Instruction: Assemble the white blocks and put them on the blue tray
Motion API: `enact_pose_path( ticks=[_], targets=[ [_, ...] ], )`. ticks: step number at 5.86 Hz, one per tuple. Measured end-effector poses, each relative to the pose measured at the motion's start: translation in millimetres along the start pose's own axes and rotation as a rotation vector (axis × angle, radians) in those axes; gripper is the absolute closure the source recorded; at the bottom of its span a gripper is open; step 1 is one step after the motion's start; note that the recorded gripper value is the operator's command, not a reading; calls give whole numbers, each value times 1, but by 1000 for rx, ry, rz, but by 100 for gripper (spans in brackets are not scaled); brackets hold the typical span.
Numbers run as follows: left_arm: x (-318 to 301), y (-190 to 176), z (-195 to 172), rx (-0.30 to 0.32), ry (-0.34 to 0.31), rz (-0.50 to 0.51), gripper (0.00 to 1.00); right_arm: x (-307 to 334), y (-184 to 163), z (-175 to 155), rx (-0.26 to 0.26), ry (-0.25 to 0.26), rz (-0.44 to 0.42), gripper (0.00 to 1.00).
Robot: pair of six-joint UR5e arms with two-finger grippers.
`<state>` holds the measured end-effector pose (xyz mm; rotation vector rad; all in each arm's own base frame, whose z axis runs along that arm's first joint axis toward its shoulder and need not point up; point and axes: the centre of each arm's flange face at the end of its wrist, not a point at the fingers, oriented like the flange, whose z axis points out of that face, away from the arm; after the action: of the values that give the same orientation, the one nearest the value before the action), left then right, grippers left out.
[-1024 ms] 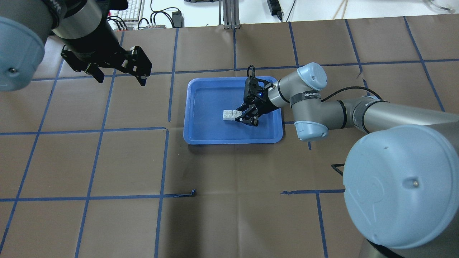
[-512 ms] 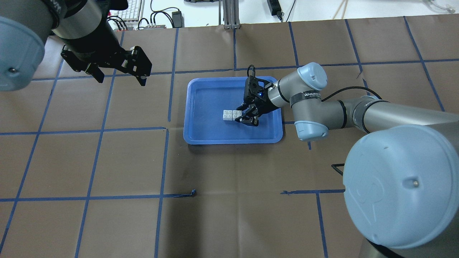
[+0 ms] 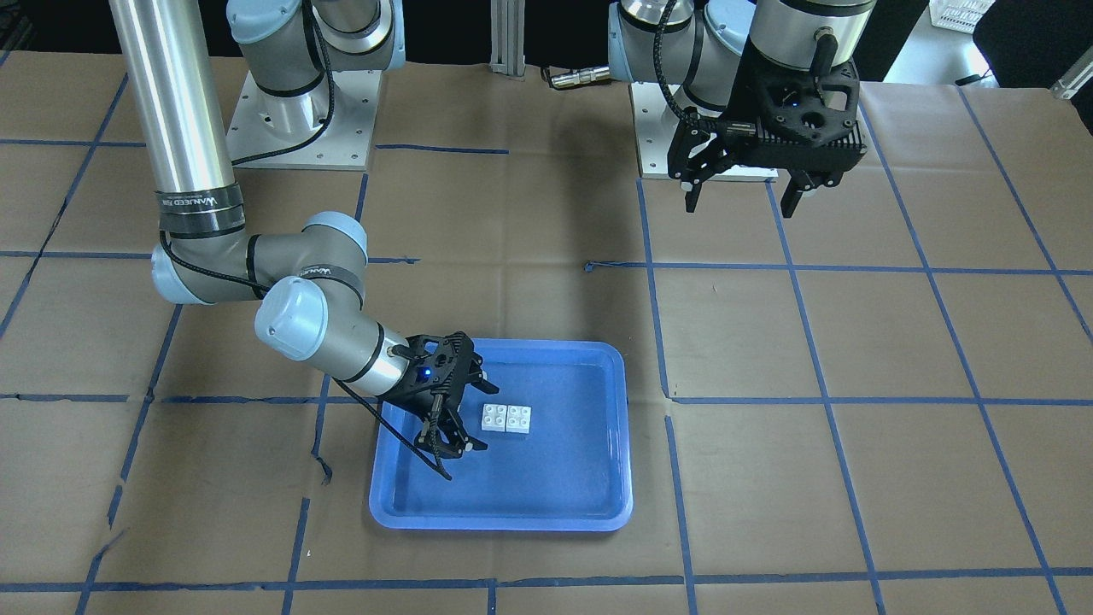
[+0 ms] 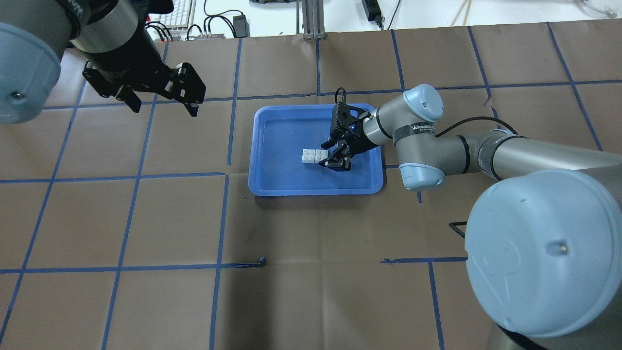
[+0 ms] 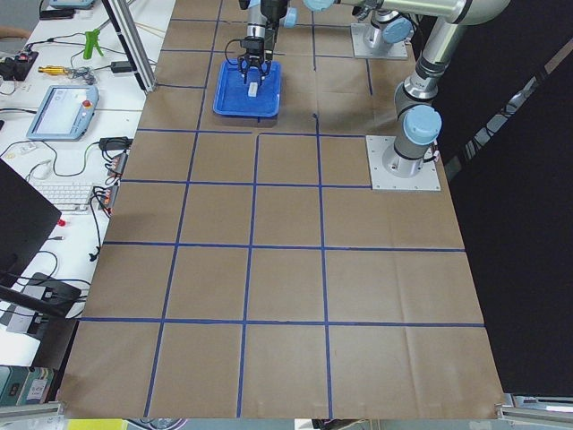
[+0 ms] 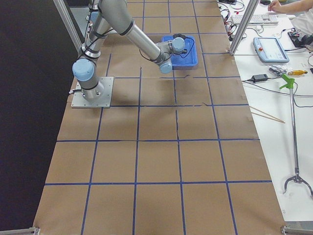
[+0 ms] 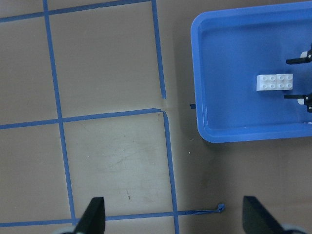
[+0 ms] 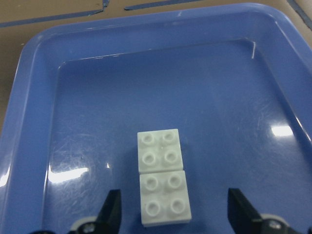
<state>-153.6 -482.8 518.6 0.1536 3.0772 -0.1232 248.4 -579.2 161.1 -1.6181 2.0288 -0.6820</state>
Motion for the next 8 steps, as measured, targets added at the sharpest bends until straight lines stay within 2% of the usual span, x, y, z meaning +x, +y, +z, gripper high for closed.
enact_pose_path(
  ticks=[1,2,3,4,5,8],
  targets=[
    [0,0,0,1,0,0,1,7,-10,-18,-45,8,64,0],
    [0,0,0,1,0,0,1,13,-24,-47,-123,7,125,0],
    [0,0,0,2,0,0,1,17,-41,-89,-244,14,240,0],
    [0,0,-1,3,-1,0,1,18,-52,-126,-349,65,380,0],
    [0,0,-1,3,-1,0,1,17,-57,-165,-423,152,530,0],
    [0,0,0,2,-1,0,1,-28,-71,-302,-572,333,1011,0]
  ],
)
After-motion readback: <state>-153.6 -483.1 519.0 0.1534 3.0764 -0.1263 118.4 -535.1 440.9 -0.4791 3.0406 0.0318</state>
